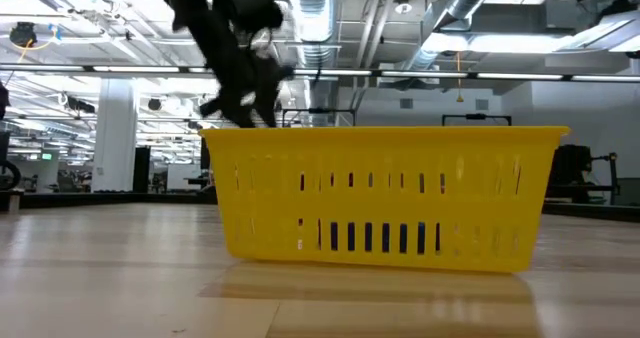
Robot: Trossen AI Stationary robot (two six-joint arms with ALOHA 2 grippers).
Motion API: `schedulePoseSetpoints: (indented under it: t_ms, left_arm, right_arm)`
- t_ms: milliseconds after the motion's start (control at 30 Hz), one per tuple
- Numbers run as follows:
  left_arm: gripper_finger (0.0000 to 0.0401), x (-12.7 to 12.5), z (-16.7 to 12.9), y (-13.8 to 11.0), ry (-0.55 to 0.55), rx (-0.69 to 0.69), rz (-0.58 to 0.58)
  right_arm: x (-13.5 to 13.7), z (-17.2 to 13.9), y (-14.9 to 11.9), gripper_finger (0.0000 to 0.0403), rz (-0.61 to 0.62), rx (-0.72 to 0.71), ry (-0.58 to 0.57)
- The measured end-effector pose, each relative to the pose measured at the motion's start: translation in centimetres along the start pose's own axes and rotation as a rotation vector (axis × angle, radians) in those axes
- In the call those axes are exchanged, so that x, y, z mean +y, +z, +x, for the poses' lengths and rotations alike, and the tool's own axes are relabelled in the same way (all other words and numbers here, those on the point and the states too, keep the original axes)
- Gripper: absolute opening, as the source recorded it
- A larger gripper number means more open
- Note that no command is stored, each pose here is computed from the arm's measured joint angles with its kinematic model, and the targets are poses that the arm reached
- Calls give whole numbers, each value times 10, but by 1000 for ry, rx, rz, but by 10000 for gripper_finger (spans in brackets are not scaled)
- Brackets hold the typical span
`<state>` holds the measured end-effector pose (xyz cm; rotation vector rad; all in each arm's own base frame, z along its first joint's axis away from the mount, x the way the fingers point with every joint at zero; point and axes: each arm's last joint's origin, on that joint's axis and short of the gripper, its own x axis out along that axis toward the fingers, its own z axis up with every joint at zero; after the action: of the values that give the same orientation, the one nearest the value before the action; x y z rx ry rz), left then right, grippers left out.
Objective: Pick & Place Office items
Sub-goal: Put the top red digital clock into the yellow bin
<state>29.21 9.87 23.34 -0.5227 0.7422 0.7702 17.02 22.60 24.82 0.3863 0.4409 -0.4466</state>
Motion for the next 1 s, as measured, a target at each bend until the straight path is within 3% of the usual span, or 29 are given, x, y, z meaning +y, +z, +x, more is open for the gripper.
schedulePoseSetpoints:
  t_ms: [167,333,533,1000]
  left_arm:
    - [149,22,35,-10,169,34,-88]
    - [163,42,55,-16,283,101,-203]
    - [193,49,61,-11,277,96,-296]
    - [248,50,61,-11,239,127,-364]
  right_arm:
    - [0,0,0,281,-4,-20,-3]
    - [-1,-1,0,281,-11,-13,-4]
    - [-2,-2,-1,281,-25,-8,-5]
    - [-2,-9,-5,281,-48,-29,14]
